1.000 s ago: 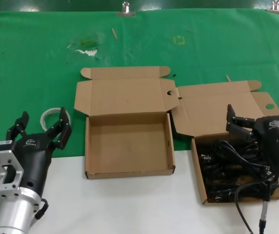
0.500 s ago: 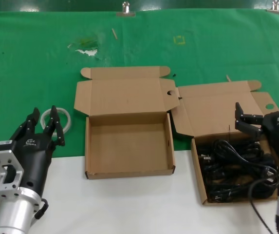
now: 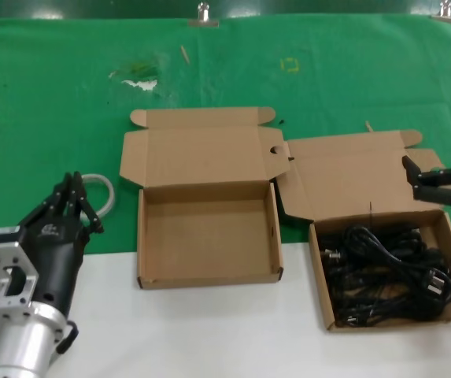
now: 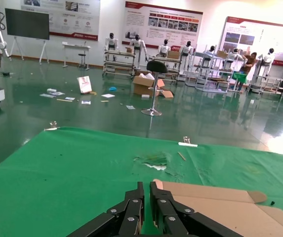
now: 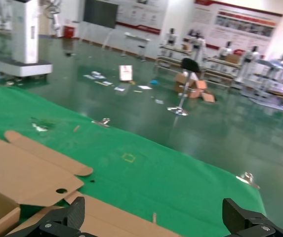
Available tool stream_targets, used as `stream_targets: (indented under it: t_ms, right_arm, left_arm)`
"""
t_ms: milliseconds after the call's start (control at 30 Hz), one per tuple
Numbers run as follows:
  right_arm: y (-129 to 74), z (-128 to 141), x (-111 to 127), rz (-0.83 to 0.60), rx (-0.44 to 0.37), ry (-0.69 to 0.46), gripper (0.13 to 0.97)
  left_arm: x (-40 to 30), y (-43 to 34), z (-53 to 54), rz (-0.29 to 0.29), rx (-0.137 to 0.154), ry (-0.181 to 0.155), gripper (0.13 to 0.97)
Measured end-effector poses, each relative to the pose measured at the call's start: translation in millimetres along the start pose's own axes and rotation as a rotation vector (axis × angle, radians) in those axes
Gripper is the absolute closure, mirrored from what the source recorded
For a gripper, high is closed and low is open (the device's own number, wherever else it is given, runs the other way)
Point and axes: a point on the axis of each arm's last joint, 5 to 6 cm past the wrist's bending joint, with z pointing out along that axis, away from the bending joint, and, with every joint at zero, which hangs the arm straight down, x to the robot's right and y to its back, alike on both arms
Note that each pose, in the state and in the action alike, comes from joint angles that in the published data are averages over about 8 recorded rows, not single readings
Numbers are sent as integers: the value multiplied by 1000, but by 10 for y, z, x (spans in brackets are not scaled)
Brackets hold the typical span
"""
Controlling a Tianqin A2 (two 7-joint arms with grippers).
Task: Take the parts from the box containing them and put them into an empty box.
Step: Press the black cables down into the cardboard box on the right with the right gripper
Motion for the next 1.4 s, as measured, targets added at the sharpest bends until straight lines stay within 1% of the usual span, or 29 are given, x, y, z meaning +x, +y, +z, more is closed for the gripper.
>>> stream_targets:
  t_ms: [67,133,367,467,600,767,867,1000,1233,1400]
  right_arm:
    - [-63,6,106,-27,-4,-33,130]
    - [-127,19,200,-68,-5,-67,130]
    - [-394,73,482,-299,24,-222,130]
    - [-517,99,583,-370,21,-299,130]
    - [-668,126,686,-399,-29,-401,130]
    - [-795,151,756,-394,-135,-508,130]
    - [-831,163,763,-393,-196,-558,130]
    - [-829,174,731,-391,-262,-613,130]
    - [-750,208,612,-324,-375,-697,130]
    - [-659,274,561,-301,-434,-714,130]
  left_arm:
    - [0,0,0,0,0,0,919]
    - [0,0,0,0,0,0,922]
    - [0,0,0,0,0,0,941]
    - [0,0,0,0,0,0,941]
    - [0,0,0,0,0,0,941]
    - [0,0,0,0,0,0,941]
    - [0,0,0,0,0,0,941]
    - [0,0,0,0,0,0,941]
    - [0,0,0,0,0,0,941]
    - [0,0,0,0,0,0,941]
